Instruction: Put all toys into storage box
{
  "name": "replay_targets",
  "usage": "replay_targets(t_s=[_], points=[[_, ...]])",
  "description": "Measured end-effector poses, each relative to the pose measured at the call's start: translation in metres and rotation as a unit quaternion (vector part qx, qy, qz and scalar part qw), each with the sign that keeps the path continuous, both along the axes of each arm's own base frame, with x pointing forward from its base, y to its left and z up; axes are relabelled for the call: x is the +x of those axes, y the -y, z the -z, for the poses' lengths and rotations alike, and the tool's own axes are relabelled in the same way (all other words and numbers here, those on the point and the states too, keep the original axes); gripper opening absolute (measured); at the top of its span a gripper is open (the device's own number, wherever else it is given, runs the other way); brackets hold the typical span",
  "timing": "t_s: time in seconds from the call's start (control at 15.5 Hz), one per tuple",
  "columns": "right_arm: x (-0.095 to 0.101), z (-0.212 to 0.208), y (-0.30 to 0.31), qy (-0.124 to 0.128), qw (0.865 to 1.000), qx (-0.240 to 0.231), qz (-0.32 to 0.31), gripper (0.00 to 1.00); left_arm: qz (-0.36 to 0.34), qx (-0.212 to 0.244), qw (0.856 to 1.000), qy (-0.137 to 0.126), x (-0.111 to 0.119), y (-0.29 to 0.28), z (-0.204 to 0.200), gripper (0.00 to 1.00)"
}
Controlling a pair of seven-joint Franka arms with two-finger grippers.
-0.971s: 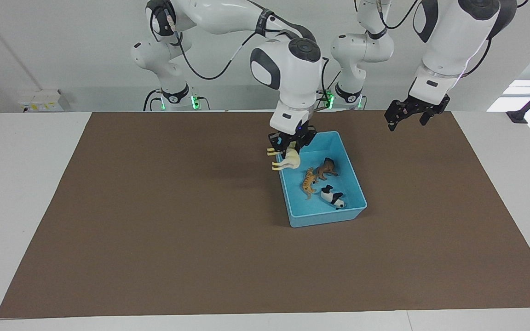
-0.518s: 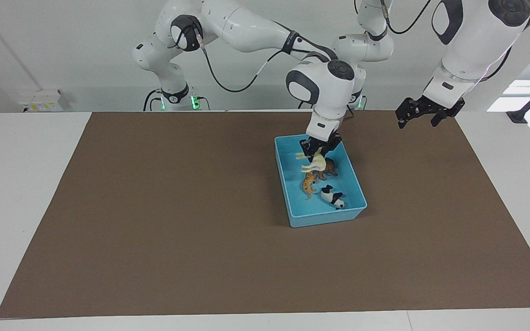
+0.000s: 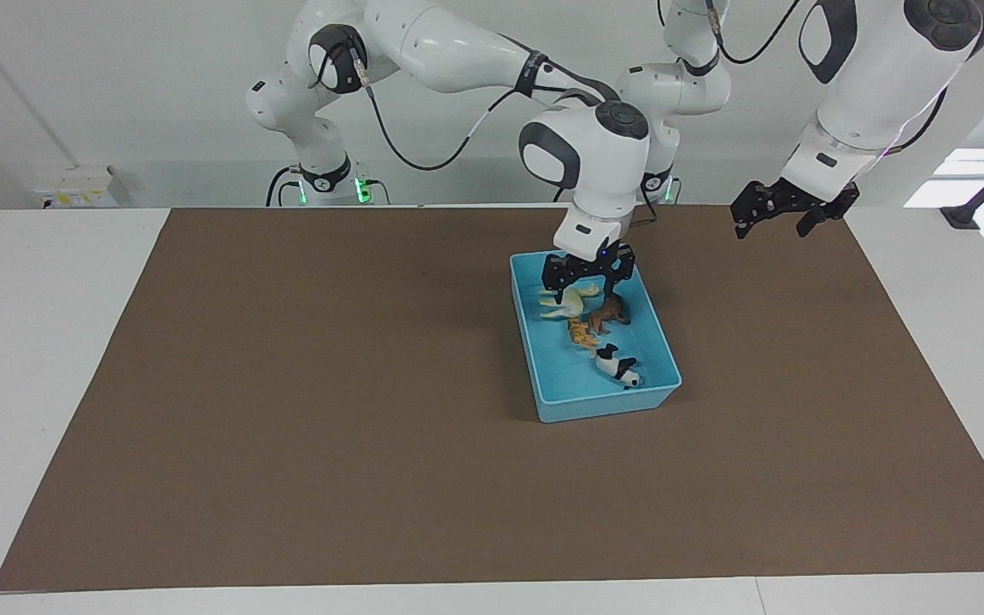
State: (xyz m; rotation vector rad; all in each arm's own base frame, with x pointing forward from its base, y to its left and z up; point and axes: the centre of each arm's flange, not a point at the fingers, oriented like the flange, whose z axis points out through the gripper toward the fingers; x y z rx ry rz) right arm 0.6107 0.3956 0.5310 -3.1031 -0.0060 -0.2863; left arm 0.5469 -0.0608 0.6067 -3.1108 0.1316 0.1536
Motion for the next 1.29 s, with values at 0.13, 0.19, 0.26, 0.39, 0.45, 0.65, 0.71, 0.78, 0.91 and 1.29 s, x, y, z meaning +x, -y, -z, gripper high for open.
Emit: replay_targets(t_s=[0.13, 0.19, 0.26, 0.39, 0.45, 0.65, 0.71, 0.78, 0.91, 1.29], points=[[0.029, -0.023, 0.067, 0.011, 1.000, -0.005, -0.012, 1.00, 0.004, -0.001, 1.000, 0.001, 0.000, 0.004, 0.000, 1.00], [0.041, -0.027, 0.096, 0.012, 1.000, -0.010, -0.019, 1.00, 0.006, -0.001, 1.000, 0.001, 0.000, 0.006, 0.001, 1.00], [0.051, -0.026, 0.122, 0.010, 1.000, -0.016, -0.022, 1.00, 0.006, -0.001, 1.000, 0.001, 0.000, 0.006, 0.001, 1.00], [0.068, -0.016, 0.173, -0.001, 0.999, -0.028, -0.028, 1.00, 0.004, -0.001, 1.000, 0.003, 0.002, 0.003, -0.001, 1.00], [0.077, -0.011, 0.203, -0.006, 0.999, -0.035, -0.040, 1.00, 0.003, -0.001, 1.000, 0.006, 0.003, 0.002, -0.003, 1.00], [0.094, -0.009, 0.306, -0.024, 0.998, -0.047, -0.042, 1.00, -0.002, -0.002, 1.000, 0.011, 0.009, -0.002, -0.006, 1.00], [0.091, -0.015, 0.336, -0.034, 0.998, -0.044, -0.029, 1.00, -0.003, -0.003, 1.000, 0.013, 0.009, -0.004, -0.009, 1.00], [0.085, -0.024, 0.358, -0.043, 0.998, -0.039, -0.016, 1.00, -0.004, -0.004, 1.000, 0.018, 0.009, -0.004, -0.013, 1.00], [0.066, -0.048, 0.385, -0.059, 0.998, -0.032, 0.004, 1.00, -0.004, -0.005, 1.000, 0.028, 0.008, -0.004, -0.021, 1.00], [-0.020, -0.085, 0.416, -0.121, 0.991, -0.018, 0.057, 1.00, -0.004, -0.006, 0.999, 0.037, 0.009, -0.004, -0.024, 1.00]])
